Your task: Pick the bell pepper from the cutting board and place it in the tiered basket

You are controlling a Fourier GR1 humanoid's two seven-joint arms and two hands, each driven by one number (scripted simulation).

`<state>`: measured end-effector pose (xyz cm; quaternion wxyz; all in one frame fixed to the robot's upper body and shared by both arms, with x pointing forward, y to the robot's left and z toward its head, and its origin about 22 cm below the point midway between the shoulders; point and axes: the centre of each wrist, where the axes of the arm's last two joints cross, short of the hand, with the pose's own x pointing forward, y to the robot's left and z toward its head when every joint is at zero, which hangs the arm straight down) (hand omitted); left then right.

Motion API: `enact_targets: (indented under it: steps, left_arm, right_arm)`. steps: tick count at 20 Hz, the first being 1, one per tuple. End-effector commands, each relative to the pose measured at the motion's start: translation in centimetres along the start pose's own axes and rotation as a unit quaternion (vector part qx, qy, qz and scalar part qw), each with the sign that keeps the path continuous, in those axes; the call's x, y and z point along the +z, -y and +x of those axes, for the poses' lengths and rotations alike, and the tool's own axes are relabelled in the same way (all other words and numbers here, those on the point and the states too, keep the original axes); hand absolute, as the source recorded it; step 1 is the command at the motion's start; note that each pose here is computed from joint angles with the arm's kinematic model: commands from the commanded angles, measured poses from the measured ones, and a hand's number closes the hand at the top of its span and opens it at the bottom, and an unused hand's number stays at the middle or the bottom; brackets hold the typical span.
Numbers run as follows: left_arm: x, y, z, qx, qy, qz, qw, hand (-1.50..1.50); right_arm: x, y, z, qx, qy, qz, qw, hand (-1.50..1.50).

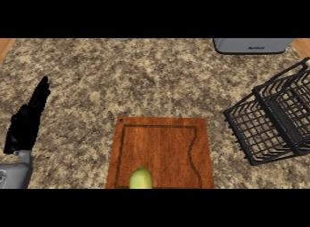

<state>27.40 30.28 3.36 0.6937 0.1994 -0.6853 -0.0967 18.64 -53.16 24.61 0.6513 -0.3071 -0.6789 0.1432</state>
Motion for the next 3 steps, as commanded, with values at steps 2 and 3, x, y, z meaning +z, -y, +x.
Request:
enact_targets:
  steps: [2,3]
  left_arm:
    - [0.4,0.2,-0.2,0.001,0.0,-0.004,1.0,0.0]
    - [-0.1,0.3,1.7,0.006,0.005,-0.003,1.0,0.0]
  right_arm:
    - [3.1,3.9,-4.8,-0.048,0.013,-0.008,0.999,-1.5]
    - [3.4,5.8,-4.8,-0.05,0.014,-0.003,0.999,-1.5]
